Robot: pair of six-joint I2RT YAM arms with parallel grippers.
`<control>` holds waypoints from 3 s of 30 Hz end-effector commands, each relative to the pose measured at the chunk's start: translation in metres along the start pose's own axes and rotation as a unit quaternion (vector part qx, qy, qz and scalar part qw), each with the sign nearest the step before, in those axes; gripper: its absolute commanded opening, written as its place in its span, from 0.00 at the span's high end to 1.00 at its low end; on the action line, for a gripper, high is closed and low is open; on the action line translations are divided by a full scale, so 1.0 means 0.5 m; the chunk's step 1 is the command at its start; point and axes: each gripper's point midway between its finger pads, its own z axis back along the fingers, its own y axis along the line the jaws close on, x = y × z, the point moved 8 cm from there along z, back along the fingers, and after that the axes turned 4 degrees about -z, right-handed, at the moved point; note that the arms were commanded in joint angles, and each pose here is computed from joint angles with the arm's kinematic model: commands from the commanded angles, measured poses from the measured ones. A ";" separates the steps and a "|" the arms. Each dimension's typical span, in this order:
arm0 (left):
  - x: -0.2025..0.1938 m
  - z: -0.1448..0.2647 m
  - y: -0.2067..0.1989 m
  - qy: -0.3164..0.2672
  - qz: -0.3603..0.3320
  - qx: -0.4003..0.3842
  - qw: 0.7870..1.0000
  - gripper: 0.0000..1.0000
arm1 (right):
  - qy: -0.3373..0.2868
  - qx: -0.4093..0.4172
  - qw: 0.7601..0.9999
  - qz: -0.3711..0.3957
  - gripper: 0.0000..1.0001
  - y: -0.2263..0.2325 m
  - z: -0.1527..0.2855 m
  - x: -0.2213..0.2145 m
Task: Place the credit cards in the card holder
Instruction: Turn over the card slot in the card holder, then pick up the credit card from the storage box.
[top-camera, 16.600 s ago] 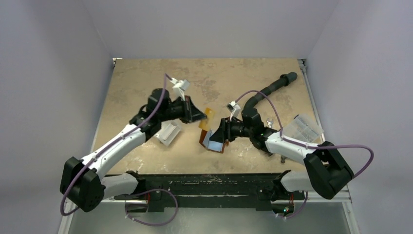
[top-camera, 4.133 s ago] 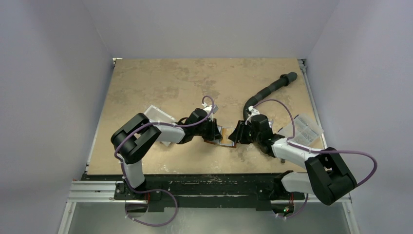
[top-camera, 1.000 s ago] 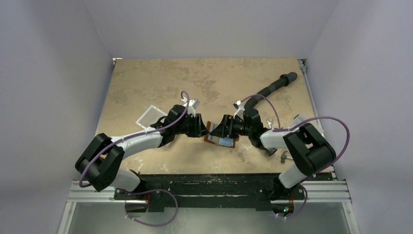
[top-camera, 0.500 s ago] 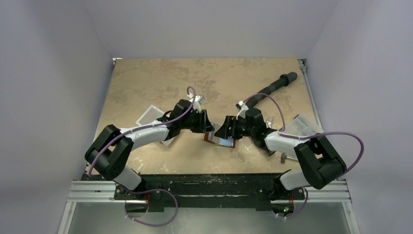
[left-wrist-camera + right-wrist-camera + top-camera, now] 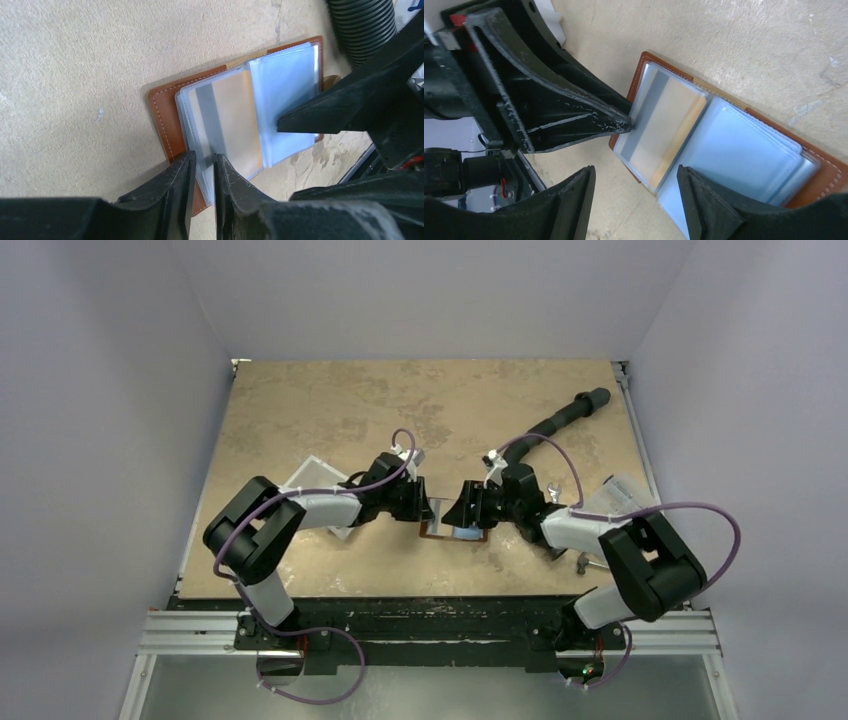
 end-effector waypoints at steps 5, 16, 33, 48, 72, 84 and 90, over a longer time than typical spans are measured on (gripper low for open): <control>0.063 0.062 -0.049 -0.029 -0.055 -0.007 0.998 0.66 | -0.055 -0.010 0.996 0.062 0.30 0.039 0.056 0.040; 0.132 0.291 -0.008 -0.050 -0.092 0.049 0.993 0.30 | -0.041 0.012 0.992 0.122 0.28 0.030 0.067 0.019; 0.108 0.324 0.178 0.108 -0.113 0.222 0.962 0.23 | -0.043 0.048 0.989 0.131 0.28 0.030 0.069 0.000; 0.065 0.255 0.224 0.159 -0.093 0.206 0.961 0.20 | -0.043 0.051 0.989 0.132 0.28 0.027 0.065 -0.003; 0.067 0.253 0.196 0.144 -0.077 0.127 0.978 0.38 | -0.036 0.045 0.990 0.127 0.28 0.019 0.055 -0.003; 0.077 0.264 0.180 0.133 -0.078 0.104 0.983 0.37 | -0.034 0.043 0.991 0.125 0.28 0.017 0.052 -0.003; 0.081 0.267 0.173 0.126 -0.079 0.093 0.984 0.38 | -0.034 0.043 0.991 0.126 0.28 0.017 0.051 -0.003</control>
